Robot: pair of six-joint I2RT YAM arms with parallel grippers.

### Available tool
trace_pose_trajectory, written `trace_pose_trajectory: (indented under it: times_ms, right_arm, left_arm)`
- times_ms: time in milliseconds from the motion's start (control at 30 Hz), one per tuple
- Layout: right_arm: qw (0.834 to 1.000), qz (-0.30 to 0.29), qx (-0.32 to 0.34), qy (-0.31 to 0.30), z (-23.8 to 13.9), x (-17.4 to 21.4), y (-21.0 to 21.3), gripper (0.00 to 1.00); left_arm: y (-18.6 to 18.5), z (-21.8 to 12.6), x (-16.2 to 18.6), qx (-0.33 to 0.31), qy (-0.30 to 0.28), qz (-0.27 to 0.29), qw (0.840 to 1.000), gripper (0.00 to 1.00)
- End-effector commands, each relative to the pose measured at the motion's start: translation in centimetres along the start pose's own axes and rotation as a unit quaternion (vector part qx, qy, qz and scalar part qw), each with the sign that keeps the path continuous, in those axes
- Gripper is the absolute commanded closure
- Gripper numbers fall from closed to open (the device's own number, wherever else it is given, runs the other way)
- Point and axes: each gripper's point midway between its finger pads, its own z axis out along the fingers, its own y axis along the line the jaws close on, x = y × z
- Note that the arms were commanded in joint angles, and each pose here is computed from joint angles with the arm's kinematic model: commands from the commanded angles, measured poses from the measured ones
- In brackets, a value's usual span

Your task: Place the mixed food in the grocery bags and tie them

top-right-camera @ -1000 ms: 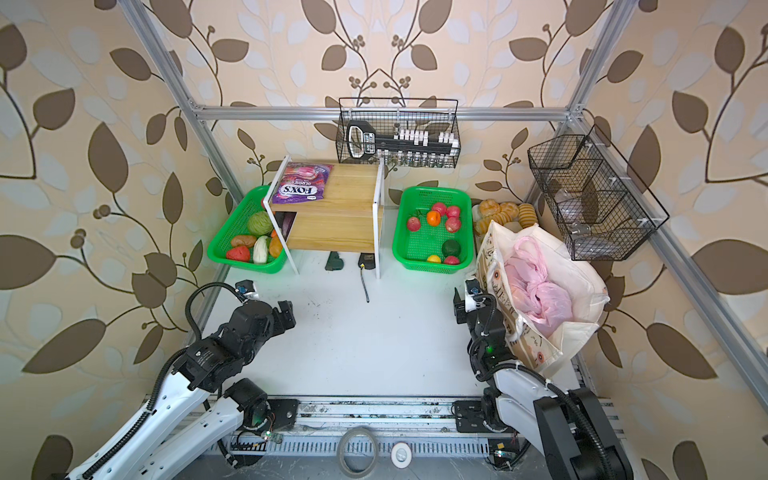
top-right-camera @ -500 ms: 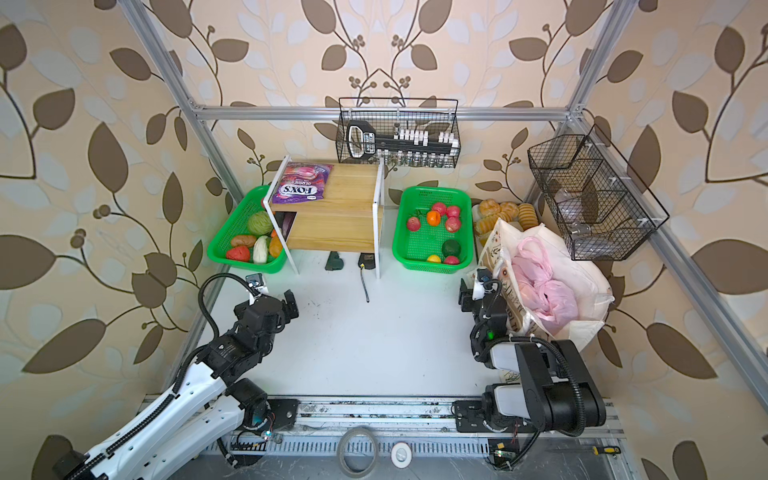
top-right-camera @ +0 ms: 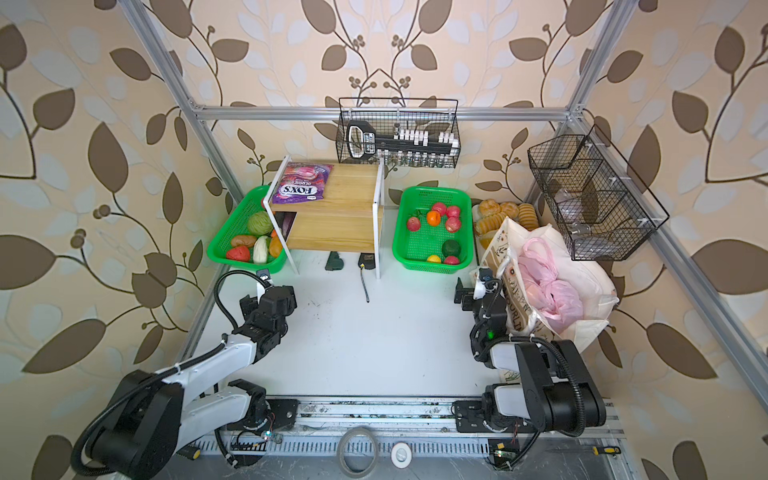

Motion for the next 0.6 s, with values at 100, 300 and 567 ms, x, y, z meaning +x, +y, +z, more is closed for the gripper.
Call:
trace_pose_trajectory:
  times_ms: [100, 300, 567]
  right_arm:
    - [1.000, 0.005, 0.015, -0.009, 0.3, -0.8, -0.6, 0.00]
    - [1.000, 0.006, 0.012, -0.009, 0.3, -0.8, -0.6, 0.00]
    - [1.000, 0.006, 0.012, -0.009, 0.3, -0.8, -0.7, 0.00]
  left_arm:
    - [-2.9, 2.5, -4.4, 0.076, -0.067, -0.022, 0.995, 0.01]
    - [-2.9, 4.9, -1.7, 0.097, -0.077, -0.037, 0.992, 0.01]
    - [-1.7, 6.5, -1.9, 0.073, -0.033, -0.063, 0.995, 0.01]
